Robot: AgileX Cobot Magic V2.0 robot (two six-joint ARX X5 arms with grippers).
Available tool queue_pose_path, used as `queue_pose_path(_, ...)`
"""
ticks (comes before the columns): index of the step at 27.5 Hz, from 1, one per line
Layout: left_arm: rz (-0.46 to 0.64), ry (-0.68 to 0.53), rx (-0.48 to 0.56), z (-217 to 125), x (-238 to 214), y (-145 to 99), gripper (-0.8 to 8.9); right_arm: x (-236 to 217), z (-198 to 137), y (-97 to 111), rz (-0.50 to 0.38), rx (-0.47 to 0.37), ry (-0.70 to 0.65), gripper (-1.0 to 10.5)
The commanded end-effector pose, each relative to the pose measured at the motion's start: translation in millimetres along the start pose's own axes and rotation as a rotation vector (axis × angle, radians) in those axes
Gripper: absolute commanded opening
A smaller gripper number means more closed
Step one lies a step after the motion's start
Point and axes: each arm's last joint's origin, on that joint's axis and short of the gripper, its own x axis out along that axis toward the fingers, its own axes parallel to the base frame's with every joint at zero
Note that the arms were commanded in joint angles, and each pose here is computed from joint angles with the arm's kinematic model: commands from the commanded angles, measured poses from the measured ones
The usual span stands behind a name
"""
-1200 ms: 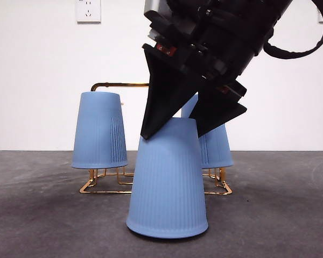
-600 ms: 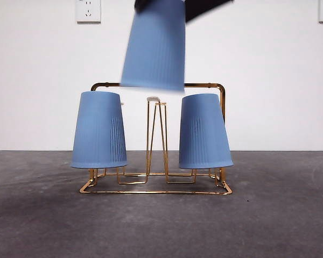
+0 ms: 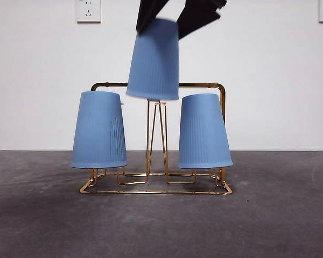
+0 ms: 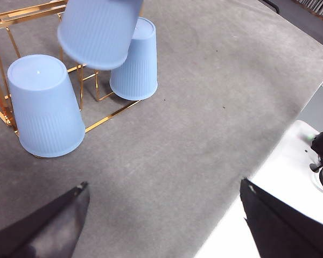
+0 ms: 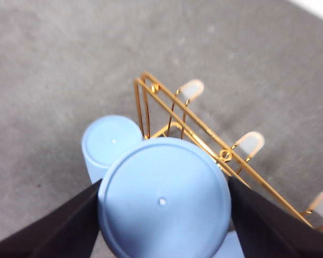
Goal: Pick the top cup and place it on cupholder, pick up the mid cup and place it on cupholder, last pick the bottom cup and place it on cupholder.
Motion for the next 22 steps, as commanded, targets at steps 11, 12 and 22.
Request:
queue_pose_path(11,-0.008,-0.012,0.002,3.1,-0.8,-1.2,4.36,56.4,-12.1,-11.3,0.025,0.014,0.115,3.0)
queue_pose_path(12,-0.008,-0.012,0.002,3.1,-0.8,-1.2,4.36,59.6,-13.6,-12.0,0.025,0.016,0.124,3.0)
queue_pose_path(22,-0.009,-0.011,0.002,3.0,-0.8,-1.3,4.36,82.0,-24.5,-18.7,0.021,0.029,0.189,3.3)
